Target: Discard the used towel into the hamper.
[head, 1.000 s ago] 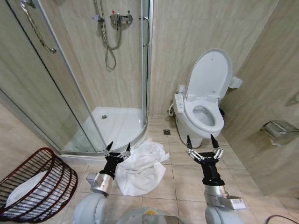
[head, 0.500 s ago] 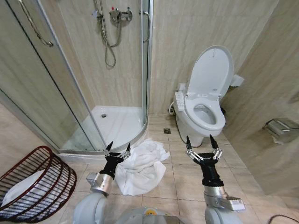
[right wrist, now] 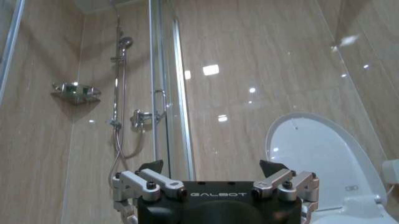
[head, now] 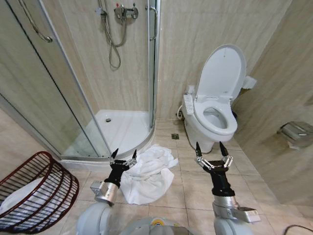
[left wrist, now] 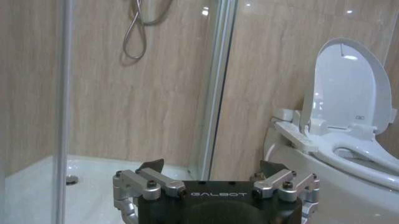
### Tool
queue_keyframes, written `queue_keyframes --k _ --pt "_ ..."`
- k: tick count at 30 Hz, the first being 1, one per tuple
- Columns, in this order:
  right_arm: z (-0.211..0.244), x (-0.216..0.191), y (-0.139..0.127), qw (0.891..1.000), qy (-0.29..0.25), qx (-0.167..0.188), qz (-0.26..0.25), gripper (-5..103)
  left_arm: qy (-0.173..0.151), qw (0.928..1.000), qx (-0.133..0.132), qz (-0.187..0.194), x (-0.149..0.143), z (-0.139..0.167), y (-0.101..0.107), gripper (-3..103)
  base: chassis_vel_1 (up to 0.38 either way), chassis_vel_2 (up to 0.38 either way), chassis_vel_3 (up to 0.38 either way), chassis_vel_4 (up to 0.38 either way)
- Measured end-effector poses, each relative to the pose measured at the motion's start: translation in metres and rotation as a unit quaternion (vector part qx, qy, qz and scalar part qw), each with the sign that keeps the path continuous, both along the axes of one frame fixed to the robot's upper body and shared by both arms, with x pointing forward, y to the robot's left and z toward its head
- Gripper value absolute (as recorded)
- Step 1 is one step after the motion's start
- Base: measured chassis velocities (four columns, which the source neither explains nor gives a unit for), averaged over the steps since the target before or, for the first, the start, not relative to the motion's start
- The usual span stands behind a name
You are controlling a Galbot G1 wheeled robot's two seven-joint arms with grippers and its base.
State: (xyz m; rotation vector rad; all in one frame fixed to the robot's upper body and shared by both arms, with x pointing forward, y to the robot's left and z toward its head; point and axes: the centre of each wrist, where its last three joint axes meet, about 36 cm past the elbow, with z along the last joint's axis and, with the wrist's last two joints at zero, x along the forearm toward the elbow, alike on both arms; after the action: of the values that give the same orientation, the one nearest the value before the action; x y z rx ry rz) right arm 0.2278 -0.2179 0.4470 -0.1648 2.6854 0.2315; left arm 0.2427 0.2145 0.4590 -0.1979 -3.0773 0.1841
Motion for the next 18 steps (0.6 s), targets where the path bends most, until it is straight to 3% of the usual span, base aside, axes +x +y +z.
queue_keyframes --k 12,15,18 --pt "-0.019 -0.002 0.004 0.999 0.042 0.021 -0.009 100 0.0 1.0 0.0 0.0 0.0 0.0 0.0 100 0.0 0.0 0.0 0.0" --pt "-0.027 -0.004 0.012 0.995 0.078 0.066 0.003 100 0.0 1.0 0.0 0.0 0.0 0.0 0.0 100 0.0 0.0 0.0 0.0" --pt "-0.033 -0.005 0.014 0.992 0.094 0.08 0.006 100 0.0 1.0 0.0 0.0 0.0 0.0 0.0 100 0.0 0.0 0.0 0.0"
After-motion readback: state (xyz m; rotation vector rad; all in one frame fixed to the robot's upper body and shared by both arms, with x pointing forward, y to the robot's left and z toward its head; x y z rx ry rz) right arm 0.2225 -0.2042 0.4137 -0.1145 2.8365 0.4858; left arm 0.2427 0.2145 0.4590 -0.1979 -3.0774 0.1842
